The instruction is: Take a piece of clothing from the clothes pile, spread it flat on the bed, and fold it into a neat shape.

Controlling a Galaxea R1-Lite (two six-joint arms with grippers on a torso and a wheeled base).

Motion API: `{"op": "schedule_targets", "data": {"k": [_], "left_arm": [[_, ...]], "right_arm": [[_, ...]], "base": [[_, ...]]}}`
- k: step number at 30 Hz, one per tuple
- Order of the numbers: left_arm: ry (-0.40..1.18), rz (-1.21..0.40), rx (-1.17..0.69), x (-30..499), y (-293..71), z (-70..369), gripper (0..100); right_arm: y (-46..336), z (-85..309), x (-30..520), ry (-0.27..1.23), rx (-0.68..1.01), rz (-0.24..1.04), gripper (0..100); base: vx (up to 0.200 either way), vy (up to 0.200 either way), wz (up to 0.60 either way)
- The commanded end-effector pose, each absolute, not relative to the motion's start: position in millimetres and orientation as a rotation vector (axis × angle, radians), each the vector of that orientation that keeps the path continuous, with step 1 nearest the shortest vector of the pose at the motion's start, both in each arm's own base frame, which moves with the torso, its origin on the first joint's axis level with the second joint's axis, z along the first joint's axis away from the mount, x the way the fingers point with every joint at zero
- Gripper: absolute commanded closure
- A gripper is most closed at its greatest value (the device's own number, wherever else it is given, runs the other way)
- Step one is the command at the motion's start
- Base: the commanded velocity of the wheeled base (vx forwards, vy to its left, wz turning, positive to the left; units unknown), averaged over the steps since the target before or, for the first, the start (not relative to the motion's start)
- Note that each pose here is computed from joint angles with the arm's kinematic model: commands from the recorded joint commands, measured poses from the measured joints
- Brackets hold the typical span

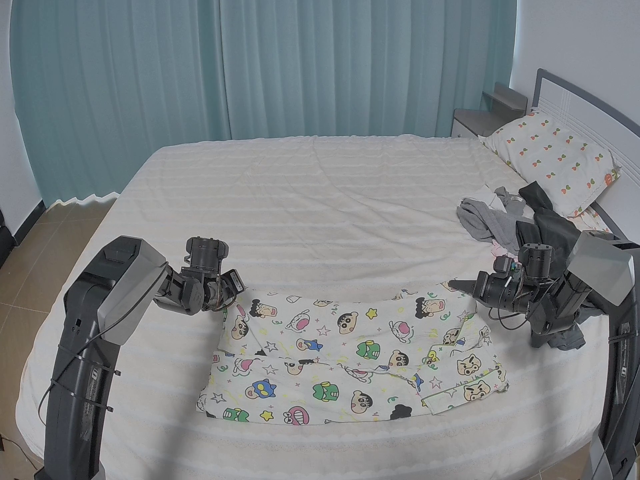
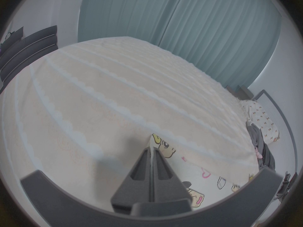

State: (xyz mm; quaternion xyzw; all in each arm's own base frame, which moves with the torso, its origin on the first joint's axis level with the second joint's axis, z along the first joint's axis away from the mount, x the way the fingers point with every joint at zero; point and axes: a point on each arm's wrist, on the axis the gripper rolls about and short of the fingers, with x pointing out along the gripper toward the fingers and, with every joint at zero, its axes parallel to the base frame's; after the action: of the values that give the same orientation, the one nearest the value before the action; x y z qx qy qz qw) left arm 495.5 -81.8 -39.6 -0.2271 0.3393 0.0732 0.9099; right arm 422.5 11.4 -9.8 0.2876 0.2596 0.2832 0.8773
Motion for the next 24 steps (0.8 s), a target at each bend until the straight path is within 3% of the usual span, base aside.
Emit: {"op": "schedule_targets", "data": {"k": [1, 3, 4, 20, 24], "left_arm": [[0.708, 0.152, -0.467, 493, -81, -34, 100], [0.715, 0.153, -0.466, 490, -80, -33, 100], [0.724, 0.151, -0.463, 489, -80, -34, 0], [0.659, 0.099, -0.386, 498, -86, -18, 0], [0.668, 0.11, -0.381, 501, -87, -30, 0]], "right_arm": [[11, -11, 422, 0.546, 0.601, 0.59, 100], [11, -11, 422, 0.546, 0.601, 0.59, 100], [11, -12, 422, 0.548, 0.602, 0.589, 100], [12, -11, 421, 0.547, 0.601, 0.59, 100], [13, -10, 422, 0.545, 0.599, 0.593, 100]], "base": [[0.0, 0.0, 0.0], [0.0, 0.0, 0.0], [0.0, 0.0, 0.0], [0.0, 0.0, 0.0], [0.0, 0.0, 0.0]]}}
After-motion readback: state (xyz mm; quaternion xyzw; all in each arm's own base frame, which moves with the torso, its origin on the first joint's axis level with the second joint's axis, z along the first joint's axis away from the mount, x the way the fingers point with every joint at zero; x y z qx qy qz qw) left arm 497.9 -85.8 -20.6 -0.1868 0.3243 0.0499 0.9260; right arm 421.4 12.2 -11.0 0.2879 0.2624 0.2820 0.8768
